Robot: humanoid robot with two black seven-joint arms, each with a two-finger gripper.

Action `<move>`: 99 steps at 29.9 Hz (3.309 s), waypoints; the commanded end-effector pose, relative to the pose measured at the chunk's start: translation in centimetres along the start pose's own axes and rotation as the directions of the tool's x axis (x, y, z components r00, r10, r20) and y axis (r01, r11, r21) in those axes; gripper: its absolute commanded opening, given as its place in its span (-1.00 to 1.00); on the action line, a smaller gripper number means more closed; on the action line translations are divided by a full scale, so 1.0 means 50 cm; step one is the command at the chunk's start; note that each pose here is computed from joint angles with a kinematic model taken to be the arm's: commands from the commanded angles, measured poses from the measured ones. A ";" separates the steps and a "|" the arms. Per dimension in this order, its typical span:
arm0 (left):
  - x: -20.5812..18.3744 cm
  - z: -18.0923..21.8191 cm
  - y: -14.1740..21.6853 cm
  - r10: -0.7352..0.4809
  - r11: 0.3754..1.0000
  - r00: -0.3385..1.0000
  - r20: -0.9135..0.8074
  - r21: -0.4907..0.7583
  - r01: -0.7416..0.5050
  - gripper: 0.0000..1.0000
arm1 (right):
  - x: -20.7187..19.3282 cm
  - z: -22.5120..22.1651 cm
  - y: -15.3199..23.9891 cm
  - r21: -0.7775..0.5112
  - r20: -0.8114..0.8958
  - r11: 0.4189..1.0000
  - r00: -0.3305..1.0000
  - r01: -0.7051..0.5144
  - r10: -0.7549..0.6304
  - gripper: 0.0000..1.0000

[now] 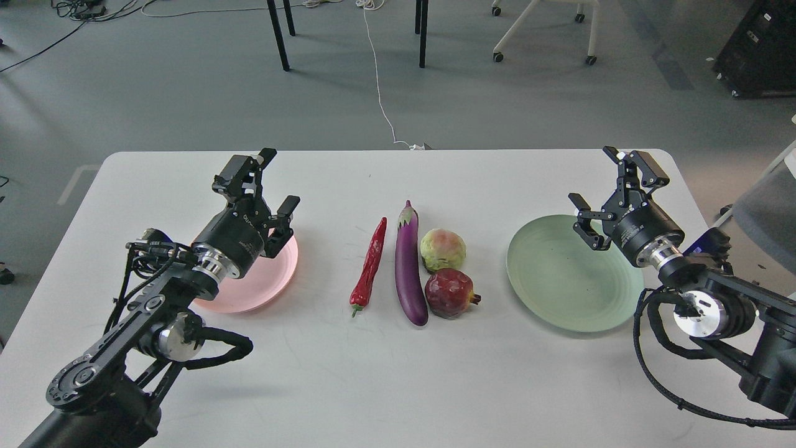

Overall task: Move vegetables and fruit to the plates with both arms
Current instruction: 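Raise the right gripper and reach toward the pale green fruit, then grasp the pale green fruit with the right gripper, then carry the pale green fruit onto the green plate and release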

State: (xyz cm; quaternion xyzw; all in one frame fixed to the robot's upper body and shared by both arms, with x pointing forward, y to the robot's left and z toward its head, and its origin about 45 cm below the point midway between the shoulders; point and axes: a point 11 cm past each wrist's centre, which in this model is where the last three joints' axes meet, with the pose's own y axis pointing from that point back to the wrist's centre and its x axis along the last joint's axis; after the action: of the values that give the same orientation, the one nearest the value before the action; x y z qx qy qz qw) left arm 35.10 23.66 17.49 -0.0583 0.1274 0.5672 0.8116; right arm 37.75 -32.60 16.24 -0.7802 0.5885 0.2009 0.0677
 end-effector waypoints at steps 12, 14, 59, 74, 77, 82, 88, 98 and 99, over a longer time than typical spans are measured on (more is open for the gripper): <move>0.001 0.010 0.001 0.000 1.000 0.999 0.032 -0.013 0.000 0.96 | -0.094 -0.140 -0.047 -0.224 -0.633 0.925 0.676 0.307 -0.378 0.96; 0.003 0.013 0.002 -0.001 1.000 0.999 0.035 -0.025 0.002 0.96 | -0.124 -0.171 -0.065 -0.318 -0.741 0.888 0.497 0.334 -0.452 0.96; 0.000 0.017 0.018 -0.010 0.999 0.999 0.039 -0.030 0.011 0.96 | -0.309 0.099 -0.180 -0.812 -0.480 0.571 -0.701 0.126 -0.528 0.11; -0.001 0.016 0.018 -0.011 1.000 0.999 0.038 -0.029 0.012 0.96 | -0.257 -0.055 -0.184 -0.756 -0.501 0.652 -0.700 0.067 -0.509 -0.22; -0.001 0.018 0.017 -0.012 0.999 0.999 0.040 -0.030 0.013 0.96 | -0.228 -0.116 -0.162 -0.738 -0.514 0.673 -0.686 0.047 -0.515 -0.21; -0.001 0.017 0.017 -0.013 0.999 0.999 0.040 -0.029 0.015 0.96 | -0.117 -0.167 -0.108 -0.740 -0.425 0.668 -0.717 -0.076 -0.552 -0.21; -0.003 0.017 0.017 -0.015 0.999 0.999 0.038 -0.029 0.016 0.96 | -0.019 -0.161 -0.052 -0.748 -0.397 0.643 -0.666 -0.164 -0.632 -0.18; -0.006 0.021 0.017 -0.021 0.999 0.999 0.039 -0.035 0.023 0.96 | 0.034 -0.108 -0.037 -0.742 -0.405 0.649 -0.660 -0.167 -0.633 0.28; -0.006 0.021 0.018 -0.021 0.999 0.999 0.040 -0.034 0.023 0.96 | 0.034 -0.105 -0.036 -0.741 -0.407 0.651 -0.662 -0.162 -0.629 0.50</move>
State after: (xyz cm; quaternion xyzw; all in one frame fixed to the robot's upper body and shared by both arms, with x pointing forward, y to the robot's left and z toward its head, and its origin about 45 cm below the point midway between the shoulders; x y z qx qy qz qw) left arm 34.38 23.91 18.55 -0.0625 0.1021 0.5618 0.8185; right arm 41.25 -35.24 20.81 -0.6522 -0.0626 -0.4713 -0.5904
